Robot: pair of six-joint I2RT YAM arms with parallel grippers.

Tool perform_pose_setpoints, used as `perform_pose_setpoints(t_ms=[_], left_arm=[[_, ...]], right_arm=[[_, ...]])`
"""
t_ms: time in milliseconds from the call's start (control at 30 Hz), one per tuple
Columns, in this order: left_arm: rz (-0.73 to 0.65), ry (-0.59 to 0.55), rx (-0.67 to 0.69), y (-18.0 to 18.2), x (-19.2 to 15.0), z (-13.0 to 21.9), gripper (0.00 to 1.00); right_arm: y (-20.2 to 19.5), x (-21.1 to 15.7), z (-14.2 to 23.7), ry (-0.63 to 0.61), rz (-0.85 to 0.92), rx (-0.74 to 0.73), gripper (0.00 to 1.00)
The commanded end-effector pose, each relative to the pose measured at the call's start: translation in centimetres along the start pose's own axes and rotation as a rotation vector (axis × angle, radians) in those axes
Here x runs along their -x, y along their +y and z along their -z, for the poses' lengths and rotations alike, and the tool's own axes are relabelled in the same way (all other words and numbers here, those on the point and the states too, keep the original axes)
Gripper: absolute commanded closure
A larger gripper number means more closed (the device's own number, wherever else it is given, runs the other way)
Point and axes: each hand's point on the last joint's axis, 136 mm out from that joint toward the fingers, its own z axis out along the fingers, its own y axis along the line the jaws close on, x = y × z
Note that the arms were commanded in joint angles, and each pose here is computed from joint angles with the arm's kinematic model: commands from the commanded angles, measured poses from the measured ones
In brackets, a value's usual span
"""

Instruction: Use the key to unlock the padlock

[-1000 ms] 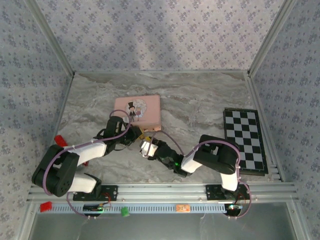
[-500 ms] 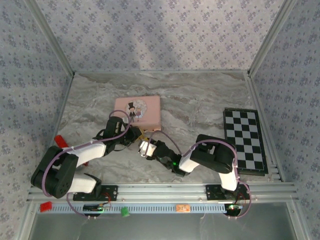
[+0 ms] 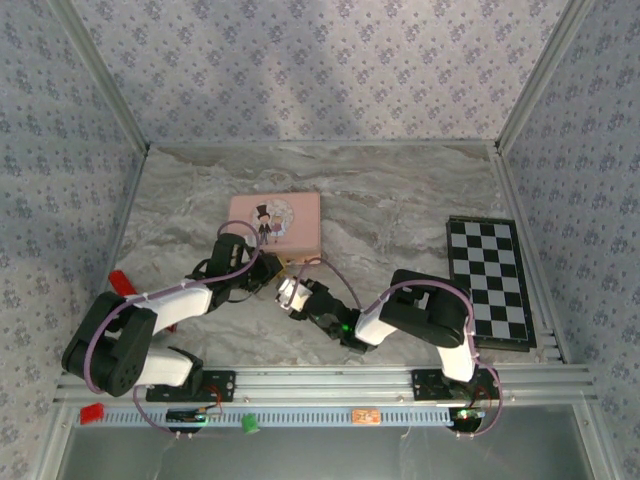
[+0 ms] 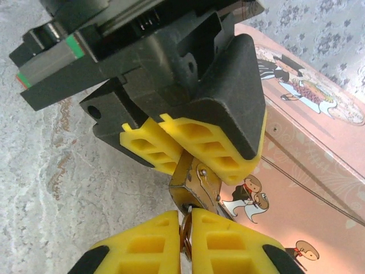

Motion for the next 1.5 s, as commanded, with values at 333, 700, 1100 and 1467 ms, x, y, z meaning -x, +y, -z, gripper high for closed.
perform_pose_setpoints(t_ms=[333, 700, 1100, 1467], left_arm=[[-0.009, 0.059, -0.11, -3.4, -0.8, -0.4, 0.93], [-0.008, 0.059, -0.111, -3.5, -0.6, -1.0, 0.93], [-0.005, 0.052, -0.108, -3.2, -0.3, -1.9, 0.93], [-0.013, 0.038, -0.114, -3.2, 0.0, -2.2, 0.89]], right_arm=[[-2.3, 1.3, 0.1, 0.039, -0.308, -0.022, 0.92], [-1.6, 1.0, 0.3, 0.067, -0.526, 0.069, 0.93], [-1.3, 0.2, 0.8, 0.074, -0.767, 0.122, 0.94], [-1.7, -0.8, 1.1, 0.092, -0.918, 0.153, 0.97]])
